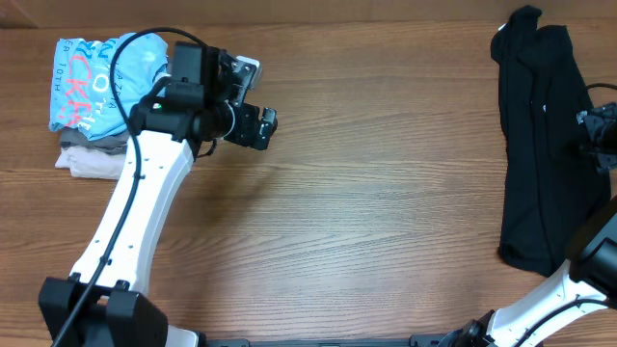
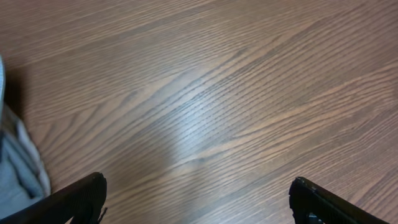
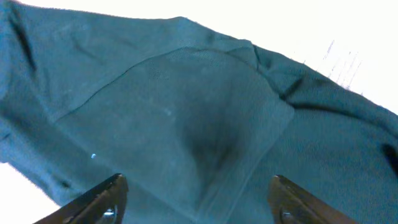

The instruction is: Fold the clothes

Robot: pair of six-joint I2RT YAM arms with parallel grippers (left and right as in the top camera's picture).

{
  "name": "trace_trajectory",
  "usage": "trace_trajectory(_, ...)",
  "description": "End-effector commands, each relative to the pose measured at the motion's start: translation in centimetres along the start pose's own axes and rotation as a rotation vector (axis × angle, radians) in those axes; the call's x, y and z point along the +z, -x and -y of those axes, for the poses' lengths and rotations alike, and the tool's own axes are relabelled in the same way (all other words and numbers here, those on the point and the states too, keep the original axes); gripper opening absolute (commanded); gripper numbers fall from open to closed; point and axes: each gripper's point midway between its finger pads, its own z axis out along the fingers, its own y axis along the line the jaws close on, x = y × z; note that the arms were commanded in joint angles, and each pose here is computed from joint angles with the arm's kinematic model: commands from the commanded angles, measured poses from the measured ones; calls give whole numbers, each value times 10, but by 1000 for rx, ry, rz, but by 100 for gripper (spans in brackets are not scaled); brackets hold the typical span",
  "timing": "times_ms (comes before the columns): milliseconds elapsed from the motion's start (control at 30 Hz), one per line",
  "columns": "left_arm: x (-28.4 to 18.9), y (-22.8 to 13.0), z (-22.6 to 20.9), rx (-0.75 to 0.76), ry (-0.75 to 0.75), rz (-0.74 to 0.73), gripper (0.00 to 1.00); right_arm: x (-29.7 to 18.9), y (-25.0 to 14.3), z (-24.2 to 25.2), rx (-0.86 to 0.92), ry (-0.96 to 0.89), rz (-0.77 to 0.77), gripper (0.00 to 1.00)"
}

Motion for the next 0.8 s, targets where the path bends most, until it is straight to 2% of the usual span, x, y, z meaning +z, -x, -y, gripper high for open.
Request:
trace_trajectory(0,9,8,8,4,-2,2,96,9,8,0,16,-11,23,74)
trace_trajectory(467,15,8,4,30,70,-6,97,52,5,36,42,-126,2,70)
trace_trajectory(533,15,9,4,31,70,-3,97,55,5,37,43,-125,5,64)
trace_trajectory(633,15,12,4,33,71,10,97,57,8,35,43,-115,16,47)
trace_trajectory(767,15,14,4,35,71,19,97,57,12,32,44,-104,30,32)
